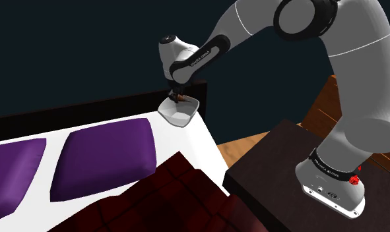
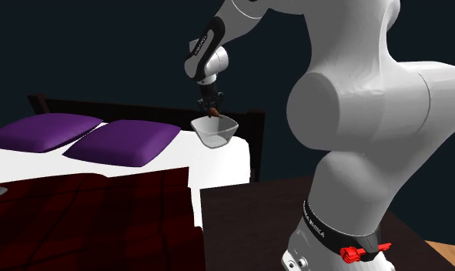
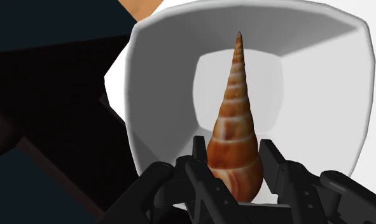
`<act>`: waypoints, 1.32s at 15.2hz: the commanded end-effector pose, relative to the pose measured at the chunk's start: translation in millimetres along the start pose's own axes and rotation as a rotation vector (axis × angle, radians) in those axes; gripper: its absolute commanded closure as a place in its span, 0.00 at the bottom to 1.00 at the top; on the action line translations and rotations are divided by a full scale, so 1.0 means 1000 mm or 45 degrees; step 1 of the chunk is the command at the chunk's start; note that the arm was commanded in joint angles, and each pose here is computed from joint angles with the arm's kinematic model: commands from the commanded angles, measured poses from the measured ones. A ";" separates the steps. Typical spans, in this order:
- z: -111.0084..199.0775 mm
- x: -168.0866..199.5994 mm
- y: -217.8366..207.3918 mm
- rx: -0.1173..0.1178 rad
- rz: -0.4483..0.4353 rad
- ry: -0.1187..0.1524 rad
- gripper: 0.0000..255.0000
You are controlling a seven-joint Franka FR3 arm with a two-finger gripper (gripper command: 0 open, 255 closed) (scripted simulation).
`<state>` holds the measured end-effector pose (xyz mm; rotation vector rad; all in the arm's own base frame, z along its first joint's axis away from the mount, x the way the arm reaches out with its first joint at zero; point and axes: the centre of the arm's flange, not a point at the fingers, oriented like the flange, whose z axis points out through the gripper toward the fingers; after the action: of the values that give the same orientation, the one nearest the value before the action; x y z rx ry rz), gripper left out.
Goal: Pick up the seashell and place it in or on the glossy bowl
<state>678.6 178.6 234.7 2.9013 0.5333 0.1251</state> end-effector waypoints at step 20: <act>0.017 -0.002 -0.008 0.000 0.000 0.000 0.00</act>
<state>676.7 181.5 209.8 2.9014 0.5332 0.1247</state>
